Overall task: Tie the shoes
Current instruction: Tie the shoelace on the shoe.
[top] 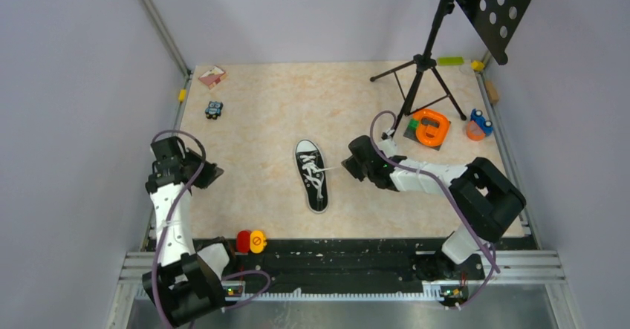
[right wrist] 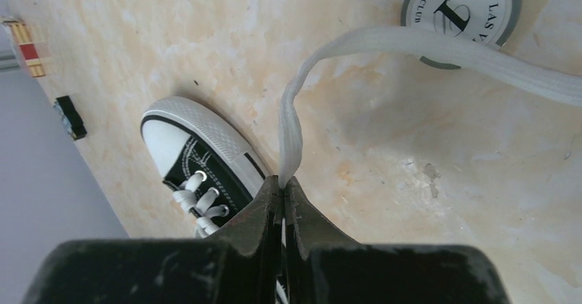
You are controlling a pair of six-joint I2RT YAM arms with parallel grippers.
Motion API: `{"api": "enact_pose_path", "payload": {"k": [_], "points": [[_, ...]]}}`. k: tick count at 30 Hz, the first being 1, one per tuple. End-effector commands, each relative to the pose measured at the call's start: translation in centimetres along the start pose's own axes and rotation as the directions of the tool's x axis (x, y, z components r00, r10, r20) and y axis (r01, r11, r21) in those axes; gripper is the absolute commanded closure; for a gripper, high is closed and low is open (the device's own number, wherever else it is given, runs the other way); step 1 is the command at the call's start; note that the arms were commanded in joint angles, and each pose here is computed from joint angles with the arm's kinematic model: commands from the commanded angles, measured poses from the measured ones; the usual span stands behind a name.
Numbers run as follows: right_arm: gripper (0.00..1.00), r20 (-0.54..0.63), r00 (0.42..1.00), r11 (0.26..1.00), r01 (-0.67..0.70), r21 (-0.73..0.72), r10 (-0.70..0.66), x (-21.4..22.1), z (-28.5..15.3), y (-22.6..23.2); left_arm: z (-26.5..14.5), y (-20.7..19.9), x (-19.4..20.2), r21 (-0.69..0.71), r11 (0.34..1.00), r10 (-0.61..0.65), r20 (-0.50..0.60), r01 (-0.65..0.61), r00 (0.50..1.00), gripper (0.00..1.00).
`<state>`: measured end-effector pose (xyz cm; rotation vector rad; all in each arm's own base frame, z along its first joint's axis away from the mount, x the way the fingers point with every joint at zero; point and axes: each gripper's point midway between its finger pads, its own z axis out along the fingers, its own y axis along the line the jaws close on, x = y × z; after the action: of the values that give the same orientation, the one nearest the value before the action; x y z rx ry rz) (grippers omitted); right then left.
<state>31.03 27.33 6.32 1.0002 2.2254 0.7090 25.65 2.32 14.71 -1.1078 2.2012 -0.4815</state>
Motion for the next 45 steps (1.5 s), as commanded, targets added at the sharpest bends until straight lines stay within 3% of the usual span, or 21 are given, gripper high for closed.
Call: {"api": "enact_pose_path", "payload": {"k": [1, 5, 8, 11, 12, 15, 16, 18, 22, 26, 32, 45], "points": [[1.00, 0.036, 0.999, 0.999, 0.035, 0.034, -0.036, -0.9, 1.1, -0.7, 2.2, 1.9, 1.0, -0.012, 0.997, -0.082, -0.023, 0.081, 0.996, 1.00], [1.00, 0.011, 0.998, 0.998, 0.054, 0.026, -0.054, -0.2, 1.3, -1.0, 3.0, 1.1, 2.6, 0.081, 0.996, -0.015, -0.102, 0.023, 0.995, 1.00], [1.00, 0.008, 0.997, 0.997, 0.079, 0.017, -0.079, -0.1, 1.1, -0.6, 2.8, -2.0, 4.6, 0.219, 0.969, 0.149, -0.151, -0.114, 0.977, 1.00], [1.00, 0.005, 0.996, 0.996, 0.089, 0.012, -0.089, -0.1, 1.0, -0.4, 2.2, -5.5, 8.0, 0.283, 0.910, 0.358, -0.167, -0.303, 0.919, 1.00], [1.00, 0.006, 0.996, 0.996, 0.091, 0.011, -0.091, -0.1, 0.9, -0.4, 2.1, -6.6, 9.3, 0.307, 0.892, 0.398, -0.182, -0.333, 0.899, 0.93], [1.00, 0.009, 0.995, 0.995, 0.098, 0.012, -0.098, 0.0, 0.8, -0.3, 2.1, -9.4, 13.1, 0.365, 0.838, 0.501, -0.224, -0.405, 0.836, 0.44], [1.00, 0.010, 0.995, 0.995, 0.100, 0.012, -0.101, 0.0, 0.8, -0.3, 2.2, -10.0, 14.1, 0.368, 0.823, 0.531, -0.226, -0.433, 0.817, 0.34], [1.00, 0.013, 0.995, 0.995, 0.103, 0.012, -0.103, 0.0, 0.6, -0.3, 2.7, -10.8, 16.0, 0.371, 0.798, 0.578, -0.250, -0.475, 0.776, 0.23], [1.00, 0.027, 0.995, 0.995, 0.100, 0.014, -0.101, -0.3, 0.2, -0.3, 2.6, -12.0, 19.4, 0.373, 0.744, 0.660, -0.283, -0.554, 0.696, 0.20], [1.00, 0.033, 0.995, 0.995, 0.098, 0.015, -0.098, -0.5, 0.0, -0.4, 2.3, -12.4, 22.0, 0.367, 0.744, 0.665, -0.318, -0.558, 0.676, 0.20], [1.00, 0.029, 0.996, 0.996, 0.086, 0.006, -0.086, -0.2, 0.0, -0.4, 3.8, -12.7, 23.9, 0.309, 0.734, 0.679, -0.305, -0.605, 0.668, 0.22], [1.00, 0.026, 0.997, 0.997, 0.071, 0.012, -0.071, -0.1, -0.2, -1.0, 6.7, -13.4, 24.2, 0.209, 0.730, 0.682, -0.289, -0.650, 0.672, 0.39]]}}
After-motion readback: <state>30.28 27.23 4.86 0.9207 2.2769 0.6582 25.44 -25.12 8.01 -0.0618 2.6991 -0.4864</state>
